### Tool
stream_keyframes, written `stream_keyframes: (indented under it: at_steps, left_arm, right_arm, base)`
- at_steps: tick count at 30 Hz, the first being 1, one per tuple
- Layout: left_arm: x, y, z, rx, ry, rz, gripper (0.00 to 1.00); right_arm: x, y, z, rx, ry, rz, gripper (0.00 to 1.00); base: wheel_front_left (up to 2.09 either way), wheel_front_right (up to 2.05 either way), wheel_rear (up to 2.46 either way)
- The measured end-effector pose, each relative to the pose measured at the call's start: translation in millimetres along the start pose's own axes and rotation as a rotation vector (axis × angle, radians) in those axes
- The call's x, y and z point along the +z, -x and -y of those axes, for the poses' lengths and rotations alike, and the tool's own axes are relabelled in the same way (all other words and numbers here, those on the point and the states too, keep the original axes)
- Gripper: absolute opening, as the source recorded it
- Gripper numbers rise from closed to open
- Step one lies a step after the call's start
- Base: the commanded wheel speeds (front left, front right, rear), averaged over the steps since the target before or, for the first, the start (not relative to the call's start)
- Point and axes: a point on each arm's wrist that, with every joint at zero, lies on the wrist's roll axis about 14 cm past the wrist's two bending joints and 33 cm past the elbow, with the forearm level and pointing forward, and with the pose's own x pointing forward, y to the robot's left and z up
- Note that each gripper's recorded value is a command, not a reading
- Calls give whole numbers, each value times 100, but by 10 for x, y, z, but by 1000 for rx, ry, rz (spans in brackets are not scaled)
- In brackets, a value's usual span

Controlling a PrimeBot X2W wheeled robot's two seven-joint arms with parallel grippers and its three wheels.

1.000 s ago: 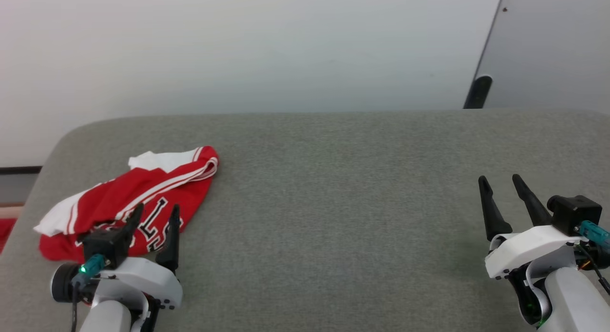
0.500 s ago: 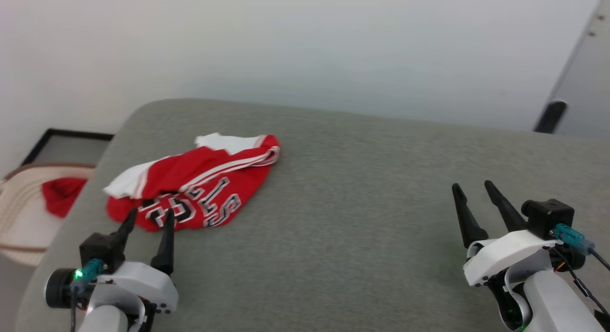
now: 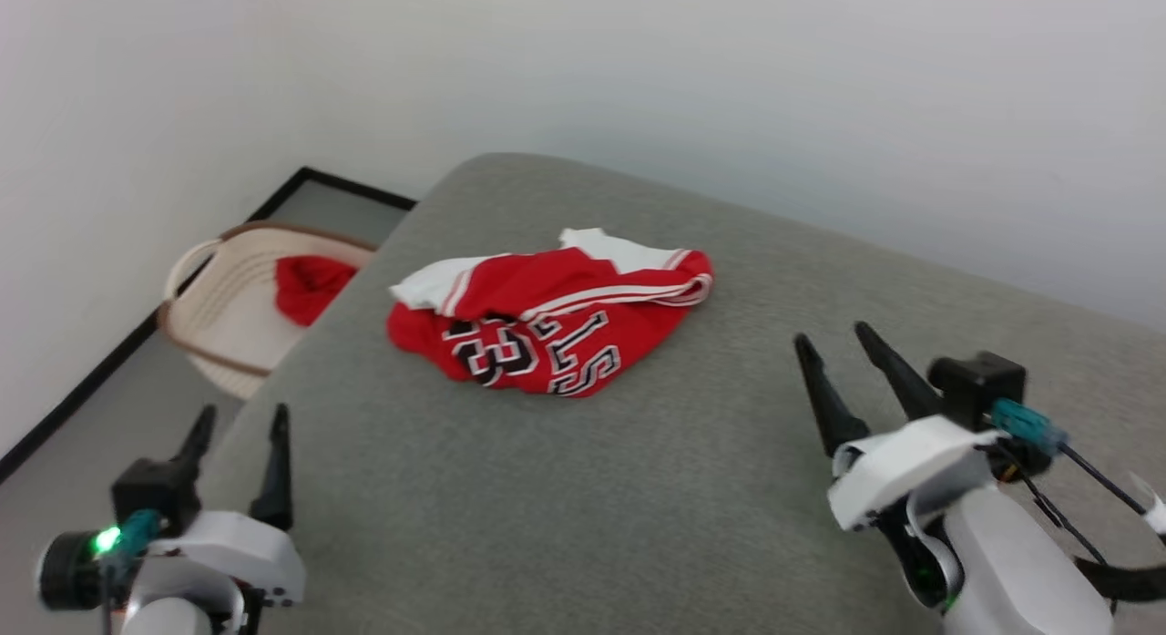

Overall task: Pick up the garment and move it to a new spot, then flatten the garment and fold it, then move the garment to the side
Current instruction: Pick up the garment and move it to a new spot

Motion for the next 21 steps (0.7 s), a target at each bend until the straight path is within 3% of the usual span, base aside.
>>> stream_keyframes:
  at_steps: [4,10,21]
  left_arm:
    - [-4,135,-242,73,-2,-3,100]
    - [-38,188,-314,102,-12,-19,100]
    - [156,-196,15,-40,-68,17,100]
  right_arm:
    - [-47,-197,-261,83,-1,-16,100]
    - [-153,-295,-317,110,-23,-38,100]
    - [-86,-229,-29,55,13,-19,100]
  base:
    - [0,0,0]
    - [0,0,0]
    - [0,0,0]
